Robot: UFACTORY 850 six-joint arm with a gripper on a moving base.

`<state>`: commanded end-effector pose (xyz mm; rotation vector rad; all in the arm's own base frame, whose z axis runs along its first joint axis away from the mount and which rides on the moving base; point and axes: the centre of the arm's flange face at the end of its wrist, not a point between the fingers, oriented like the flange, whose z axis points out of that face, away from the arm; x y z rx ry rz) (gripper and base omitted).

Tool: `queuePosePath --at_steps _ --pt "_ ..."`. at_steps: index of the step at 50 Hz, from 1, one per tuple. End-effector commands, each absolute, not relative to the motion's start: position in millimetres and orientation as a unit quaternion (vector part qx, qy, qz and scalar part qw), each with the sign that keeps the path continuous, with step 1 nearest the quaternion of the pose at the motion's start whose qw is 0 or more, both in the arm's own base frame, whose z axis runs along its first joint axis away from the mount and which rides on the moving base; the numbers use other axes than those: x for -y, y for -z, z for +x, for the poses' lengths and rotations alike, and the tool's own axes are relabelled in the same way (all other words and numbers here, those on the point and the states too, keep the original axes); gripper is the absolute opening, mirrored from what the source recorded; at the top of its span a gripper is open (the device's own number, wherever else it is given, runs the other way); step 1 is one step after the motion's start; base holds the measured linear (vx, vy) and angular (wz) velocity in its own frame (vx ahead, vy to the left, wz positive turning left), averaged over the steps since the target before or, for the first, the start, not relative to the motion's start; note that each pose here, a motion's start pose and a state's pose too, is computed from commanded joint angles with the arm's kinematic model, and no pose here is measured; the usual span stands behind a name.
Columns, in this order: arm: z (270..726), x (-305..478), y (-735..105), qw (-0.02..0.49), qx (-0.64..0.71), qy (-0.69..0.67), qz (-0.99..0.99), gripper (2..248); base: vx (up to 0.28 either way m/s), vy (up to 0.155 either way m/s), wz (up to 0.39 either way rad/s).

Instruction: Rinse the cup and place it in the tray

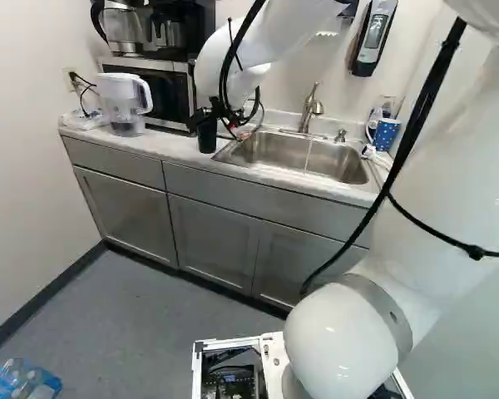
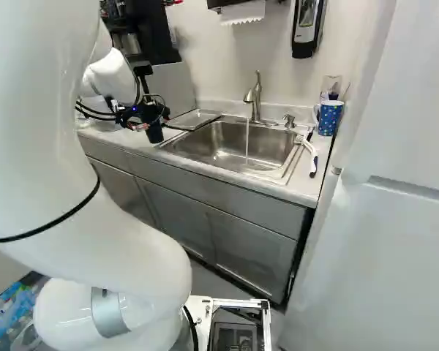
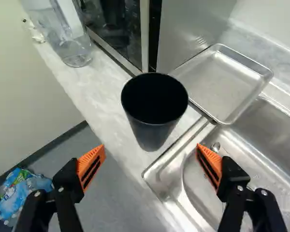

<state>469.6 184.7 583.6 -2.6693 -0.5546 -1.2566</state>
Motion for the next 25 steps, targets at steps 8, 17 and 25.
queuePosePath --at_steps 8,17,25 --pt "477.8 -195.4 -577.3 0.075 0.189 0.428 -0.881 247 0.000 0.000 0.000" --pt "483.0 -199.9 -569.4 0.078 0.191 0.434 -0.877 247 0.000 0.000 0.000" --pt "487.0 -201.7 -562.3 0.079 0.190 0.440 -0.874 247 0.000 0.000 0.000"
